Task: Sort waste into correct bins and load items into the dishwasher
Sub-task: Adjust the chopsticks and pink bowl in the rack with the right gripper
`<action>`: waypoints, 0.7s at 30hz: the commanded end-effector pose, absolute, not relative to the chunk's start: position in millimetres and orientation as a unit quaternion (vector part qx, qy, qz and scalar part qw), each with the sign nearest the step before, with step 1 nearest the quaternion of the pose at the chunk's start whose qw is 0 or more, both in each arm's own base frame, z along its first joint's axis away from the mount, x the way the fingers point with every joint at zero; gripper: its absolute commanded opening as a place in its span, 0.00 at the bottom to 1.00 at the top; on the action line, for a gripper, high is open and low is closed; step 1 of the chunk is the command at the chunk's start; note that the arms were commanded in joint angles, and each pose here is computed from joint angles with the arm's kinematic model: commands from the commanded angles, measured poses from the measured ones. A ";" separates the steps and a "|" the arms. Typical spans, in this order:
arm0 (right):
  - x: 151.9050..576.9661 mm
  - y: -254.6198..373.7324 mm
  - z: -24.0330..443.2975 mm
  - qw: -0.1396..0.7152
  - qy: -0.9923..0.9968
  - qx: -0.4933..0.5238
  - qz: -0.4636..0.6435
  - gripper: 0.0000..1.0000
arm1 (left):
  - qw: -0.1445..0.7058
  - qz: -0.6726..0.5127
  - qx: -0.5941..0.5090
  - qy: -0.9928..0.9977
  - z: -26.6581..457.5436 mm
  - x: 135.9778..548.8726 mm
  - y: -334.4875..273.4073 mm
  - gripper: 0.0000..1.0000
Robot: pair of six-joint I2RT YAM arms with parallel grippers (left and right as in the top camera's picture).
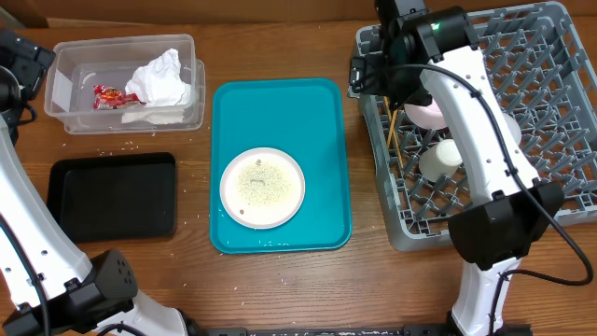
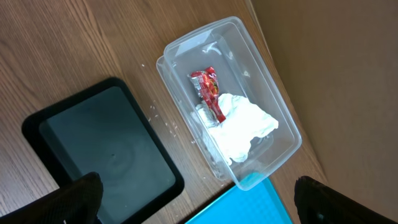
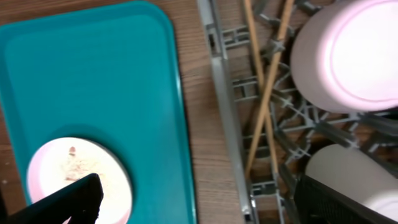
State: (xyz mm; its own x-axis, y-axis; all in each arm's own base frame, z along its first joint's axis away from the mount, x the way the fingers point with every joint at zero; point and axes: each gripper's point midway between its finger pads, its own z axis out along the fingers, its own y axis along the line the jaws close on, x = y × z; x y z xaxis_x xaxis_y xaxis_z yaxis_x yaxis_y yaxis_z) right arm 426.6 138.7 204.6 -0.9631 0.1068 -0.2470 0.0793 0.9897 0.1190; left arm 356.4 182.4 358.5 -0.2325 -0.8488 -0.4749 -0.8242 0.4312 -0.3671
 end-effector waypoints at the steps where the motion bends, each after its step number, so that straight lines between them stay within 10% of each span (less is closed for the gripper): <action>1: 430.4 106.5 229.3 0.164 0.984 0.072 0.022 1.00 | 0.314 -0.012 -0.526 0.790 356.3 358.3 182.5 1.00; 21: 426.8 -45.5 229.4 0.151 0.960 0.217 -0.094 1.00 | 0.314 -0.012 -0.526 0.790 356.3 358.3 182.6 1.00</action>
State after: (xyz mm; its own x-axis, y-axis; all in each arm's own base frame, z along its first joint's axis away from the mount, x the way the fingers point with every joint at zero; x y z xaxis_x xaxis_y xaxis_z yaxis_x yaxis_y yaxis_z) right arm 429.1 -21.1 203.0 -0.8965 0.3649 -0.2512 0.3973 0.9131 -0.0917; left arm 356.4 182.3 358.5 -0.2326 -0.8489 -0.4747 -0.8241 0.4312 -0.3673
